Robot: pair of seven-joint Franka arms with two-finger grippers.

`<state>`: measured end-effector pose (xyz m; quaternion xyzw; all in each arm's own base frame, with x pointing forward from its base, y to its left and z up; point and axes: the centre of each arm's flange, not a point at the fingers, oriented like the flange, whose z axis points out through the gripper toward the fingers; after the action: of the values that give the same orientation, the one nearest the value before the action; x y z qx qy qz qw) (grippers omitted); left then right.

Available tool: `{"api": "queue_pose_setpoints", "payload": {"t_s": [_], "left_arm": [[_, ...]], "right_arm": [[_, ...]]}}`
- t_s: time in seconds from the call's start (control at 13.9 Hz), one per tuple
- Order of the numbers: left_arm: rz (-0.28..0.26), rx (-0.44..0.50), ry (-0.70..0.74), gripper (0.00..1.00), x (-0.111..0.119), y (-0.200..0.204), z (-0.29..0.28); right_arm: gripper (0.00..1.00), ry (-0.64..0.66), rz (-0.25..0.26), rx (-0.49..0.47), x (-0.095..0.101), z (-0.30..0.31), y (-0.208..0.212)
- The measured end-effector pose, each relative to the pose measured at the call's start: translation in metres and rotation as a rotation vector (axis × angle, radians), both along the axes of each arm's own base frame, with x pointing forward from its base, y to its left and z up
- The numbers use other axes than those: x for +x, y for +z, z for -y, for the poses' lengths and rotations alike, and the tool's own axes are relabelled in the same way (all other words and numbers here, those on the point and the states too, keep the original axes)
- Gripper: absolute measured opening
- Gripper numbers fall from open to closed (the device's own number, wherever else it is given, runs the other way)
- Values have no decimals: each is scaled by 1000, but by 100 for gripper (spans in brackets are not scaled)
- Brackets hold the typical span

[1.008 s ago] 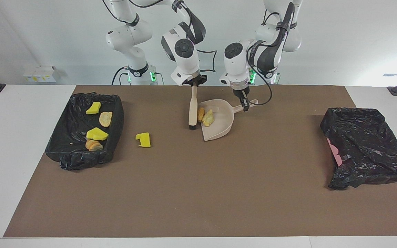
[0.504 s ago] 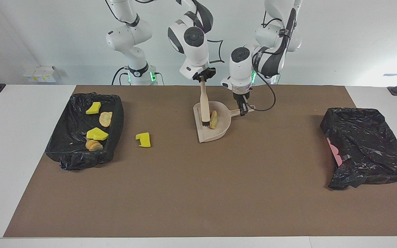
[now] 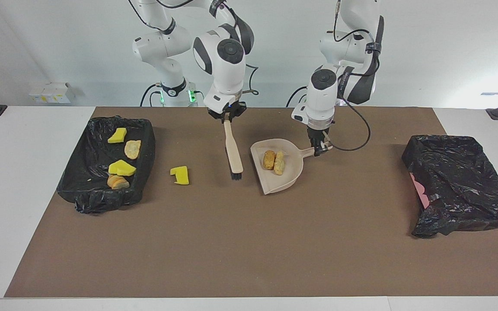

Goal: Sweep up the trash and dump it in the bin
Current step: 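Sweep the yellow piece toward the dustpan with the right gripper's brush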

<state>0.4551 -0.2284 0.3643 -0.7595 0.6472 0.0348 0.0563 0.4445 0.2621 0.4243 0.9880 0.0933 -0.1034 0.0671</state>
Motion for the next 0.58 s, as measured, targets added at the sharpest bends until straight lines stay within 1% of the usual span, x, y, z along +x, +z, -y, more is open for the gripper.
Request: {"api": "queue_pose_setpoints", "payload": {"t_s": [0.14,0.22,0.43,0.58], "left_arm": [[-12,4,-4,31,16,15,-20],[-18,7,-2,31,23,22,-29],[-35,16,11,31,30,34,-38],[-47,22,8,31,28,34,-36]], "right_arm": [[27,-11,-1,-92,20,40,-7],[27,-15,0,-138,26,56,-9],[27,-5,3,-247,32,82,-8],[27,-26,-11,-273,36,98,-10]]}}
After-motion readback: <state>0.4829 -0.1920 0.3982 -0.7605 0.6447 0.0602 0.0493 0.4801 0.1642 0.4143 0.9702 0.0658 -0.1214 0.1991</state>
